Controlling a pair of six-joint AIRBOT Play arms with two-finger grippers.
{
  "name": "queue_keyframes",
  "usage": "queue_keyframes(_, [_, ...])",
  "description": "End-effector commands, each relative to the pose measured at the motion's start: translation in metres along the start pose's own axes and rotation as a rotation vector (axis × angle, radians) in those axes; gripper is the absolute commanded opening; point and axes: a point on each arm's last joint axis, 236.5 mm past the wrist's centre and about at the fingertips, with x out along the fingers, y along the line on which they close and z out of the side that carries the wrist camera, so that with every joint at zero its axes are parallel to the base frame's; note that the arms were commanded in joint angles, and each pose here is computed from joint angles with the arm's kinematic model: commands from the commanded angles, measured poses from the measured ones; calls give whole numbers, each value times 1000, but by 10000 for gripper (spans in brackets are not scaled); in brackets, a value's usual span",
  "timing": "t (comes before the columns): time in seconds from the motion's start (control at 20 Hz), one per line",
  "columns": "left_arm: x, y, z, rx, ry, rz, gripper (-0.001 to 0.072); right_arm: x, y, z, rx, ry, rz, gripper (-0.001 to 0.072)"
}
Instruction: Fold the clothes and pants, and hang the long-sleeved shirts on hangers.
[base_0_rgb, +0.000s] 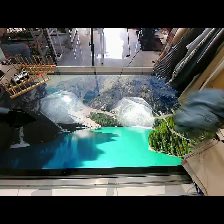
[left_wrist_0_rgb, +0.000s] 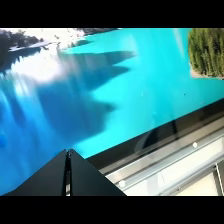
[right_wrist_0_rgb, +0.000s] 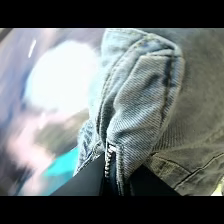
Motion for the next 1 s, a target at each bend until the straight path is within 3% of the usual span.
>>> queue_keyframes(0.0, [0, 6, -1, -9, 6, 13, 8, -62, -105, -38, 175, -80, -164, 51])
queue_keyframes(0.2, [4, 10, 4, -16, -4, 15, 8, -107, -217, -136, 470, -14, -467, 54])
queue_keyframes(0.35, [8, 13, 4, -23, 4, 12, 8, -128, -273, -192, 551, 59, -696, 82])
queue_keyframes(0.4, [9, 14, 4, -26, 7, 11, 8, -133, -282, -191, 547, 52, -734, 224])
queue_keyframes(0.5, [10, 14, 4, -27, 9, 9, 8, -151, -294, -174, 505, -7, -804, 690])
queue_keyframes(0.7, [10, 14, 4, -27, 9, 9, 8, -191, -270, -93, 364, -154, -862, 691])
queue_keyframes(0.75, [10, 14, 4, -27, 9, 10, 8, -184, -250, -53, 294, -242, -799, 689])
queue_keyframes(0.85, [10, 16, 7, -29, -3, 16, 8, -134, -182, 23, 175, -401, -508, 686])
queue_keyframes(0.95, [9, 25, 12, -67, -27, 56, 7, -55, -109, 38, 69, -285, -248, 686])
